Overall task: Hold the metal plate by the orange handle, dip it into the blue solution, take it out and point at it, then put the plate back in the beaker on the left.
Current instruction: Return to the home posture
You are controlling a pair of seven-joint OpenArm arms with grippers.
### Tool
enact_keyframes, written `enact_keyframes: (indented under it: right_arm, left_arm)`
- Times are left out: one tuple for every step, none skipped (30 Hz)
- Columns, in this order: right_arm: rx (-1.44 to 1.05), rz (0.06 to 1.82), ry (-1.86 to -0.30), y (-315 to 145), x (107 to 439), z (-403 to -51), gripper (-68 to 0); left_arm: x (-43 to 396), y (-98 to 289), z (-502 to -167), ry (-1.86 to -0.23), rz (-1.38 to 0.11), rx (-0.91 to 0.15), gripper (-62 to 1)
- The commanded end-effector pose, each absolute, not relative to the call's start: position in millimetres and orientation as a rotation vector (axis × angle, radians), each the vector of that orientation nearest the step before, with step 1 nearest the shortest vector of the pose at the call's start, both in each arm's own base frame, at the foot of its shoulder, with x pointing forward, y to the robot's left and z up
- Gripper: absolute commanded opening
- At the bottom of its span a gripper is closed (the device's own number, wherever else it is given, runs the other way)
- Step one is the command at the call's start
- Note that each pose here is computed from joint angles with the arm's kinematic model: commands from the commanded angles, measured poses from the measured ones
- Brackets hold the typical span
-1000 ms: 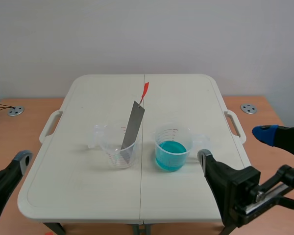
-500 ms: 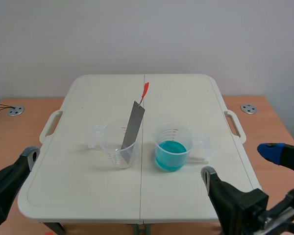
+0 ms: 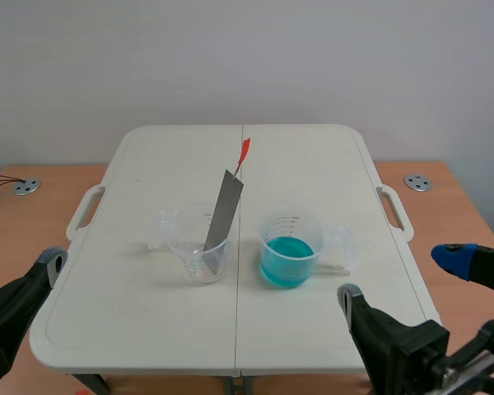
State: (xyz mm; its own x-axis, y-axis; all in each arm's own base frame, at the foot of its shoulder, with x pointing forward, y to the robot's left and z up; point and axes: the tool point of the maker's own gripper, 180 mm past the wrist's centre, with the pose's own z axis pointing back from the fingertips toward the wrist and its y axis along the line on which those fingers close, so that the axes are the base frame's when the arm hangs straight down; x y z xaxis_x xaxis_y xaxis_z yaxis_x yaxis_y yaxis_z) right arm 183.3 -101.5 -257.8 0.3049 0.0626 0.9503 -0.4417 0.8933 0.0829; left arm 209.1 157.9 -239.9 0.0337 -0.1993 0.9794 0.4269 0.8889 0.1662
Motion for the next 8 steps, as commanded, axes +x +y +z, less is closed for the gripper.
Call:
enact_keyframes:
  right_arm:
    - [0.361, 0.357, -1.266, -99.7, 188.3, -244.0, -1.2]
    - [0.361, 0.357, -1.266, -99.7, 188.3, -244.0, -1.2]
    - [0.361, 0.357, -1.265, -99.7, 188.3, -244.1, -1.2]
    - [0.361, 0.357, -1.265, -99.7, 188.3, -244.1, -1.2]
    - [0.361, 0.357, -1.265, -99.7, 188.3, -244.1, -1.2]
    - [0.361, 0.357, -1.265, -99.7, 188.3, -244.1, -1.2]
    - [0.361, 0.357, -1.265, -99.7, 188.3, -244.1, -1.2]
    - [0.361, 0.357, -1.265, -99.7, 188.3, -244.1, -1.2]
  left_arm:
    - [208.5, 159.4, -237.6, -1.471, -0.474, -0.194, 1.4]
    - [208.5, 159.8, -239.3, -1.461, -0.474, -0.192, 1.4]
    - [208.5, 160.1, -240.8, -1.453, -0.474, -0.189, 1.4]
    - [208.4, 160.3, -241.9, -1.447, -0.474, -0.188, 1.4]
    - [208.4, 160.5, -243.1, -1.441, -0.475, -0.186, 1.4]
    - [208.3, 160.7, -244.0, -1.435, -0.475, -0.185, 1.4]
    - [208.3, 160.8, -244.3, -1.433, -0.475, -0.184, 1.4]
    - [208.3, 160.8, -244.3, -1.433, -0.475, -0.184, 1.4]
